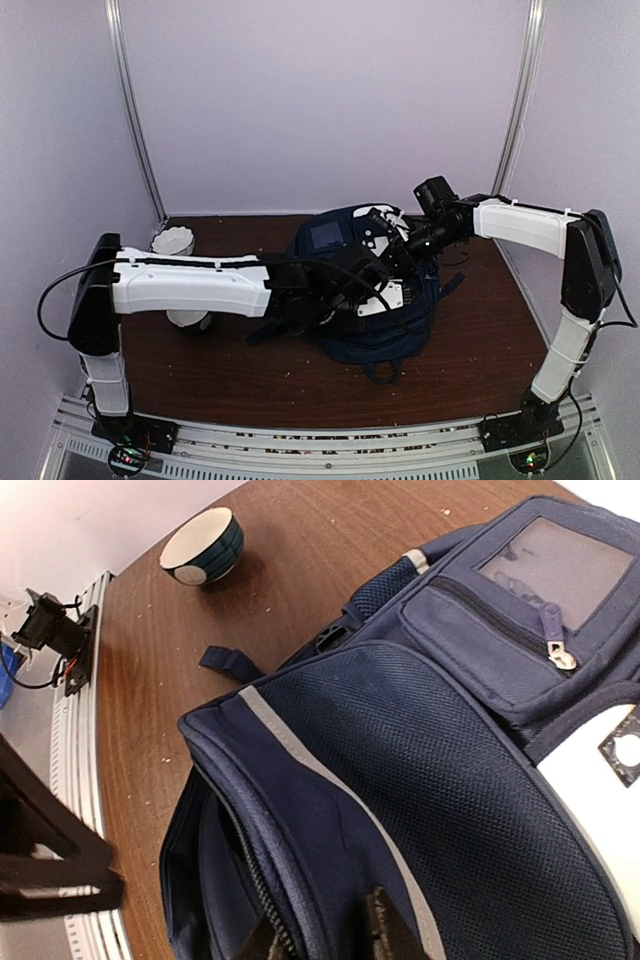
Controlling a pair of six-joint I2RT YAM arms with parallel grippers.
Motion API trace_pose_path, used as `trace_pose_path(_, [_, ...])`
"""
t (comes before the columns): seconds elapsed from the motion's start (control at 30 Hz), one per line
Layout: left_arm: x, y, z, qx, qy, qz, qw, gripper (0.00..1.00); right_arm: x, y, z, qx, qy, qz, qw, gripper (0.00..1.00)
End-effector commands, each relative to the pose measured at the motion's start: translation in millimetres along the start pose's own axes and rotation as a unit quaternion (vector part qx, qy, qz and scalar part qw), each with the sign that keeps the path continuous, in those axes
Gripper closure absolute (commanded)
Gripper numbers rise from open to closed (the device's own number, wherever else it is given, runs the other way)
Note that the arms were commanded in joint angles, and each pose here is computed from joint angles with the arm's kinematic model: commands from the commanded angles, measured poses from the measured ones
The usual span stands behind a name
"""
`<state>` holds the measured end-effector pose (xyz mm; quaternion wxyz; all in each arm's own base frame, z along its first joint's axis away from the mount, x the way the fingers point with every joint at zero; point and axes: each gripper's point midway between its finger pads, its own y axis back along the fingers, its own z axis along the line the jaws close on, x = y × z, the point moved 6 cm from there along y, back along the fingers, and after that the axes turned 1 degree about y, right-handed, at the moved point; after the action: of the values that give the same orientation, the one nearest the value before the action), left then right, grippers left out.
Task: Pack the student bag
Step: Place the pen in the upper front pocket of the bag, then put down the upper front pocket of the student bag, then adjust the upper front pocket of the student bag.
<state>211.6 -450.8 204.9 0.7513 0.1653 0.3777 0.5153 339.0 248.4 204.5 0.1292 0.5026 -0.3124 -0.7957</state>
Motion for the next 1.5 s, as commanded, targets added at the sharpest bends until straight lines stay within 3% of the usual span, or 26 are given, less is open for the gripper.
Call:
trace_pose_path(0.0, [13.0, 41.2, -2.8, 0.038, 0.061, -0.034, 0.997, 0.56, 1.1, -0.6, 4.5, -0.036, 0.025, 0.025, 0.999, 0.74])
trace_pose_path(0.13, [34.3, 56.3, 7.1, 0.018, 0.095, -0.031, 0.995, 0.55, 11.7, -1.7, 19.3, -0.089, 0.060, 0.059, 0.992, 0.63])
trace_pose_path(0.2, [51.8, 50.7, 16.2, -0.001, 0.127, -0.015, 0.992, 0.56, 16.4, -4.1, 22.9, -0.095, 0.073, 0.086, 0.989, 0.53])
trace_pose_path(0.33, [84.8, 38.6, 35.8, 0.007, 0.194, -0.012, 0.981, 0.57, 21.6, -5.3, 35.3, -0.110, 0.109, 0.122, 0.980, 0.45])
trace_pose_path(0.5, [114.2, 19.7, 52.5, 0.023, 0.217, -0.026, 0.976, 0.63, 29.2, -1.3, 57.7, -0.132, 0.172, 0.168, 0.962, 0.31])
trace_pose_path(0.8, [145.3, -17.0, 57.4, 0.083, 0.151, -0.085, 0.981, 0.65, 19.8, -2.8, 48.8, -0.088, 0.161, 0.148, 0.972, 0.48])
trace_pose_path(1.03, [144.3, -38.9, 48.9, 0.154, 0.085, -0.111, 0.978, 0.62, 23.3, -7.3, 38.5, -0.087, 0.134, 0.149, 0.976, 0.50])
trace_pose_path(1.47, [138.2, -79.5, 45.4, 0.171, 0.033, -0.109, 0.979, 0.65, 25.7, -5.8, 23.9, -0.078, 0.103, 0.143, 0.981, 0.51])
